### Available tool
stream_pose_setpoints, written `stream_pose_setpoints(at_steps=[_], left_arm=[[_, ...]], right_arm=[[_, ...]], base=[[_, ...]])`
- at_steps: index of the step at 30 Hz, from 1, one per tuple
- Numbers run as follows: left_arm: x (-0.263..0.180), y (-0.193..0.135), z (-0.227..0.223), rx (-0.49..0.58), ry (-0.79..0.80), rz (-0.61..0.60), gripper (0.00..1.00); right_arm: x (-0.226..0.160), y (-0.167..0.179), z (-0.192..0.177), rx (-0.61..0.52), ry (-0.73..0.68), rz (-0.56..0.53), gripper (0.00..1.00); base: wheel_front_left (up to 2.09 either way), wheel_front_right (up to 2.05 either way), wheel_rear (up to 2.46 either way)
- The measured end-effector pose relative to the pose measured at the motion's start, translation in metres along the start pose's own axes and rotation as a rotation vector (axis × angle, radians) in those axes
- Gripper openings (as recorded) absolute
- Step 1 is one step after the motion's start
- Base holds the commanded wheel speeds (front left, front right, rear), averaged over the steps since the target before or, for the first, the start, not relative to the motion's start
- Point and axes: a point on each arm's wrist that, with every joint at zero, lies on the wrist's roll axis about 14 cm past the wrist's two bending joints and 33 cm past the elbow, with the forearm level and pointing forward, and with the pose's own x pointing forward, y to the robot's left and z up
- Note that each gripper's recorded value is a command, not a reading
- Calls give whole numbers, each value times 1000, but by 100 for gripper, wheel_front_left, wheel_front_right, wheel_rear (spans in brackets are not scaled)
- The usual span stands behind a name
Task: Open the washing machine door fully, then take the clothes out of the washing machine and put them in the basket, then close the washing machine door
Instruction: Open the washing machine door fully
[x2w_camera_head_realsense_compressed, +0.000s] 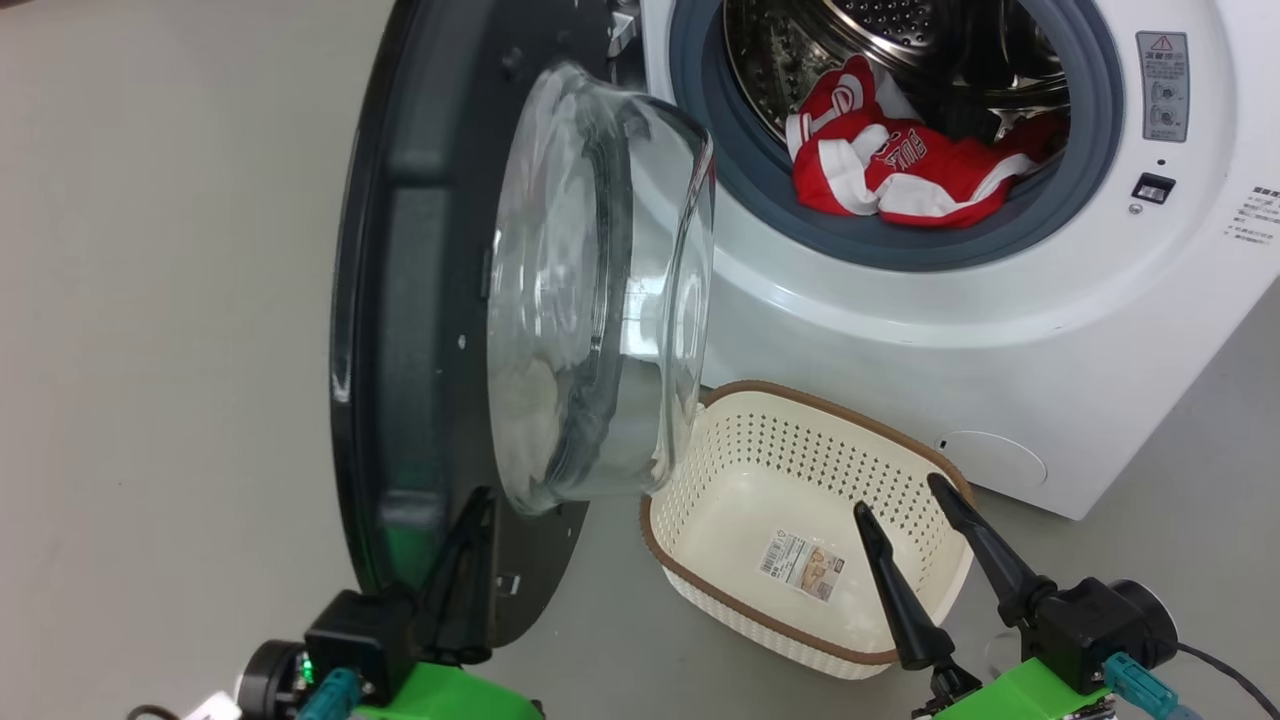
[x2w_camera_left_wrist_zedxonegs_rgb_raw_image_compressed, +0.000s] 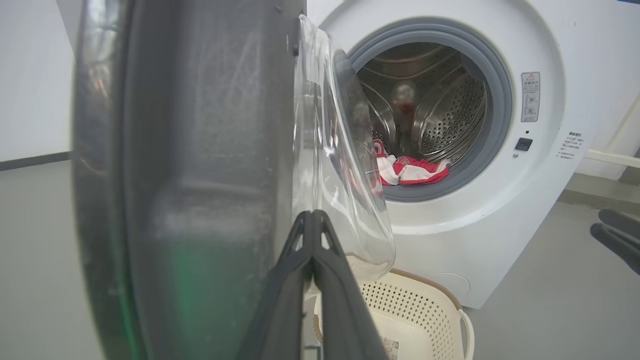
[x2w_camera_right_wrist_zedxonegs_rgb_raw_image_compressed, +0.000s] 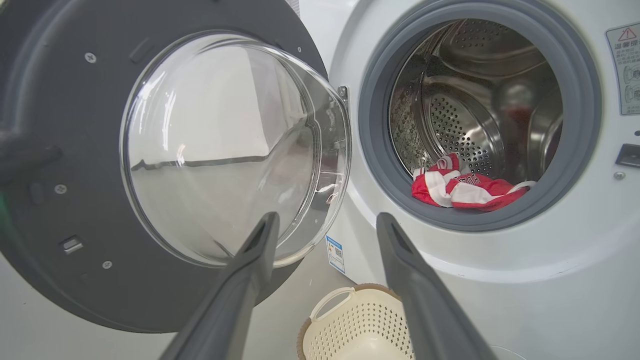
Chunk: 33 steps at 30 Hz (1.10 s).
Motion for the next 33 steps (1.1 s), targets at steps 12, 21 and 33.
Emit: stream_pose_setpoints(at_steps=[12, 21, 33], left_arm=[[-1, 45, -7, 18, -12, 129, 0], [3, 71, -8, 27, -19, 203, 0], [9, 106, -12, 49, -17, 293, 0]], right_arm=[[2, 5, -2, -9, 20, 20, 100], [2, 5, -1, -10, 21, 21, 100], [3, 4, -4, -17, 41, 22, 100]], base=[[0, 0, 0], [0, 0, 0], [0, 0, 0]])
